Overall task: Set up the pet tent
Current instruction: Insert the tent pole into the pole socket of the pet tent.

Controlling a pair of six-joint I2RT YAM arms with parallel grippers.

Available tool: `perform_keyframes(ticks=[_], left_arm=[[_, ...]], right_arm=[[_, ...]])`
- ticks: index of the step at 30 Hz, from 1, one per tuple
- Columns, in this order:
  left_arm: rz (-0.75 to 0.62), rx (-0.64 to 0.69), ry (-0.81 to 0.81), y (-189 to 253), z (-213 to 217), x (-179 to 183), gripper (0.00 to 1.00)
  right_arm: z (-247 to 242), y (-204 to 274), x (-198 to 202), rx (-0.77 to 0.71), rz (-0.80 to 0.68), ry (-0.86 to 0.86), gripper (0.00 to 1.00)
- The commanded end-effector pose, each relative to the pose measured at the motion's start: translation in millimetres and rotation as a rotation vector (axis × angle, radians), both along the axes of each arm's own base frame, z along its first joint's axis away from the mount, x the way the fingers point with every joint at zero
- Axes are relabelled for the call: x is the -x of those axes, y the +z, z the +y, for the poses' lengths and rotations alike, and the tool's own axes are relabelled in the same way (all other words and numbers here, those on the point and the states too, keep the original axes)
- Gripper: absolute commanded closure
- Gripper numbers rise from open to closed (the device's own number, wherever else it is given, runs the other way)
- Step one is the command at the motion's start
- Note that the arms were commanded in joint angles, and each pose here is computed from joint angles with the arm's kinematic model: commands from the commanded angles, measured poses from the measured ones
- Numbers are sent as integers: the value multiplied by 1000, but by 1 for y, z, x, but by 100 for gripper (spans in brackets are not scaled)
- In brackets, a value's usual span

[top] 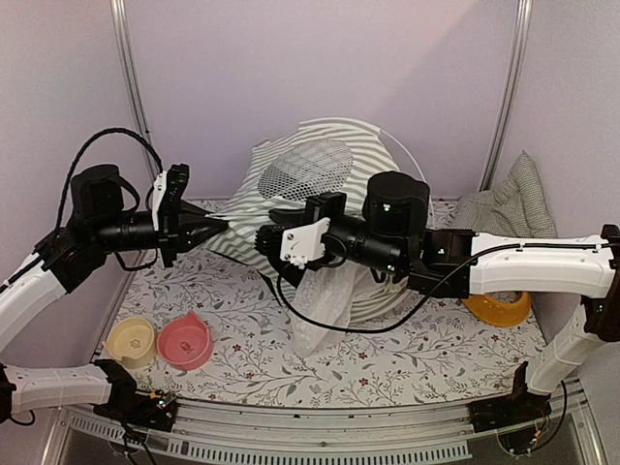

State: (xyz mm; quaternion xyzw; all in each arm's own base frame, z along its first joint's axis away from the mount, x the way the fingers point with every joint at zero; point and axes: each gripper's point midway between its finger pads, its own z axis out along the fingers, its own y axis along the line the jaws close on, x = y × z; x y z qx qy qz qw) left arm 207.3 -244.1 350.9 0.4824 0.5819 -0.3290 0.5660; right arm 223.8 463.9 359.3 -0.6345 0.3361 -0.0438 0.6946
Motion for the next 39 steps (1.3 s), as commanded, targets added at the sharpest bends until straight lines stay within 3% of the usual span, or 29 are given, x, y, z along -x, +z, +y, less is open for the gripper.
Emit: perform_keyframes(ticks=[1, 5, 39], left_arm=[[-178, -33, 23, 26, 7, 11, 100], [-240, -48, 42, 28, 8, 11, 100], [-267, -92, 51, 31, 9, 12, 100]], right_arm=[[-46, -31, -53, 103, 57, -271, 100], [-45, -34, -51, 110, 64, -264, 100], [-47, -64, -55, 178, 89, -293, 100]])
